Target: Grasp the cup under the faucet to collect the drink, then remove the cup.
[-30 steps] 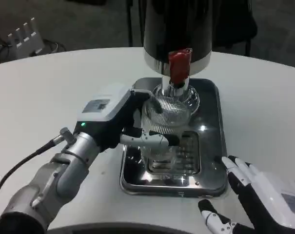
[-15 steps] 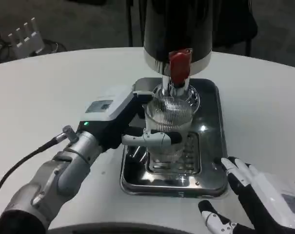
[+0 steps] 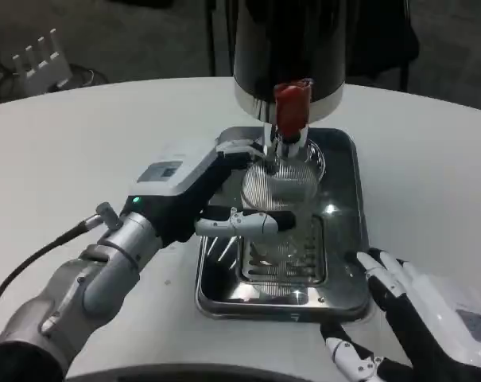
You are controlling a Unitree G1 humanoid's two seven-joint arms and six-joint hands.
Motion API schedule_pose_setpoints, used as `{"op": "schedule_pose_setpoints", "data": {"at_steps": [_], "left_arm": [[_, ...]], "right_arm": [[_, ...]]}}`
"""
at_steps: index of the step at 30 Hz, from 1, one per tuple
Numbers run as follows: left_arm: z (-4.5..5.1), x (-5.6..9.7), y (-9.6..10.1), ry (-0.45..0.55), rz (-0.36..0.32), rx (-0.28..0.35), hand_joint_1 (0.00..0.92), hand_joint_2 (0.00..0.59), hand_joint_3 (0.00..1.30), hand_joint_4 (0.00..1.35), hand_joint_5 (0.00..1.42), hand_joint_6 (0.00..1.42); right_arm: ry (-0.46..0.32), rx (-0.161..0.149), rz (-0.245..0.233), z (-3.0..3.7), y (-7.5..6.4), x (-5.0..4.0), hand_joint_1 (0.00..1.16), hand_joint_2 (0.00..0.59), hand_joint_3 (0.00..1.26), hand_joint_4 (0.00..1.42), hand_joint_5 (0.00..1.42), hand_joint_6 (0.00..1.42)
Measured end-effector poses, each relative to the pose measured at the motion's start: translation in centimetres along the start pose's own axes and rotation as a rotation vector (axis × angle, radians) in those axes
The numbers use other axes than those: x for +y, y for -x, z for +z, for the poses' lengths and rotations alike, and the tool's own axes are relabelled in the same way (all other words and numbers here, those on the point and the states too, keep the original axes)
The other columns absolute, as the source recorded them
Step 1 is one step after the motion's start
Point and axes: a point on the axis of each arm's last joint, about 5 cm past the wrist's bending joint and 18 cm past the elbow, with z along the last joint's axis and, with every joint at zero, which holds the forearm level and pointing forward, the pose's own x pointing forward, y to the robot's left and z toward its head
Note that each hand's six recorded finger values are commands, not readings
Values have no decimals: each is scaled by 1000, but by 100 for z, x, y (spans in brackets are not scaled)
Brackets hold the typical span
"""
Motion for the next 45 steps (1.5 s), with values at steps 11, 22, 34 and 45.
{"op": "schedule_pose_setpoints", "data": {"at_steps": [11,22,34,45], "left_arm": [[-140,154,185,29,41,-22,111,56,257,89,201,463],[-233,502,628,319,377,-38,0,89,140,49,132,337],[-90,855,671,482,302,-162,0,91,199,157,248,405],[-2,1067,432,672,123,-187,0,94,195,164,262,397]], "right_arm": [[9,-21,5,28,-70,-3,267,441,90,0,0,32],[6,-17,-12,32,-115,-28,291,421,93,0,0,32],[3,-14,11,30,-98,-16,278,419,93,0,0,32],[-9,-9,5,13,-39,-38,273,421,97,0,0,32]]}}
